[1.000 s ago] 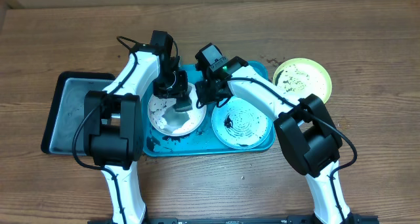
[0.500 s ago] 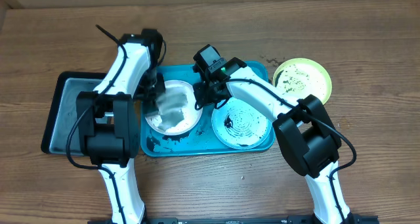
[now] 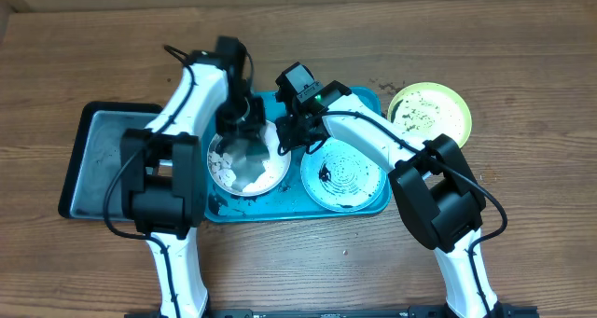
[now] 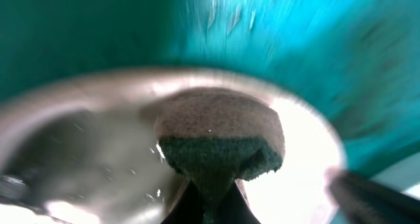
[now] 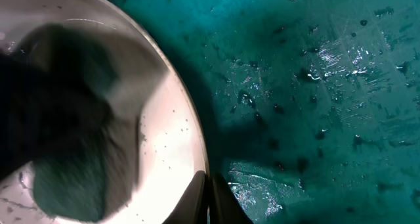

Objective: Clean dirty plates on tray and stack at the side
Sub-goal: 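Scrub the white plate with the sponge in the left gripper, then move the left gripper with the sponge back toward the basin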

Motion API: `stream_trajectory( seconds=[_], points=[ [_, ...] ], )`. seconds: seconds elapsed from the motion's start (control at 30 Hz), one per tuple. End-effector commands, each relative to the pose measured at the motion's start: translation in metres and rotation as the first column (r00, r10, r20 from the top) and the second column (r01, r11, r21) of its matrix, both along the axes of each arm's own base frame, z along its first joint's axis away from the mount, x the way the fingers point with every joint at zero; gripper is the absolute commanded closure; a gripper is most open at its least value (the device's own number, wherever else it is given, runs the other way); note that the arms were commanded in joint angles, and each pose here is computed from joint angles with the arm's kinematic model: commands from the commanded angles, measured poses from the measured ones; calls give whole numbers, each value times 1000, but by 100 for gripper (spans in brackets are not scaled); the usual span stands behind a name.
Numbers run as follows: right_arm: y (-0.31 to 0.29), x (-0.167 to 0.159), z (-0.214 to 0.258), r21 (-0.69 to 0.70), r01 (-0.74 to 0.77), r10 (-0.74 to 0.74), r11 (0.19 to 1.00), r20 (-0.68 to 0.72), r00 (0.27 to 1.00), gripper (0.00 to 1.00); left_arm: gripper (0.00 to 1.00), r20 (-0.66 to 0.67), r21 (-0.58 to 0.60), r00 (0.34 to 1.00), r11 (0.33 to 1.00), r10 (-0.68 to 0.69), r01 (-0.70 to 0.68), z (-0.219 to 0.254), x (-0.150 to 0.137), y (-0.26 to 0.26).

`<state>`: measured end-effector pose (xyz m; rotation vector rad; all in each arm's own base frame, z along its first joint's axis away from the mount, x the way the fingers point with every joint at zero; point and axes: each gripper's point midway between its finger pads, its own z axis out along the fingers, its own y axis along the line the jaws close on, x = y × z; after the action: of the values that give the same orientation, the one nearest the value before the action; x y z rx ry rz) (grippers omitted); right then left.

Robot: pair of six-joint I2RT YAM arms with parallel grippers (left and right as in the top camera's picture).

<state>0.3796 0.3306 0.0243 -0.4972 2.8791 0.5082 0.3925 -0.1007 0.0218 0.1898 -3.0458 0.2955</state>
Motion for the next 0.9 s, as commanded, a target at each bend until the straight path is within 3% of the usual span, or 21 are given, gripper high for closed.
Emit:
stream_trajectory(
  seconds=[0.0, 0.23, 0.47, 0.6, 0.73, 0.87],
  points=[
    [-8, 4, -5, -26, 12, -12, 1000, 8, 1000, 96, 96, -68, 170, 998, 985, -12, 24, -19, -22, 26],
    [-8, 4, -5, -26, 13, -13, 1000, 8, 1000, 96, 96, -83, 520, 988, 851, 130, -69, -6, -38, 94],
    [-7, 4, -4, -24, 13, -12, 1000, 11, 1000, 96, 96, -14, 680, 974, 717, 224, -155, 20, -40, 125],
    [-7, 4, -4, -26, 13, -12, 1000, 8, 1000, 96, 96, 60, 665, 956, 703, 287, -253, 41, -32, 123],
    [-7, 5, 8, -24, 13, -12, 1000, 10, 1000, 96, 96, 195, 508, 923, 771, 331, -384, 88, -16, 111],
    [-3, 8, 33, 4, 11, -11, 1000, 48, 999, 96, 96, 276, 297, 895, 854, 351, -427, 132, -8, 107]
  ],
)
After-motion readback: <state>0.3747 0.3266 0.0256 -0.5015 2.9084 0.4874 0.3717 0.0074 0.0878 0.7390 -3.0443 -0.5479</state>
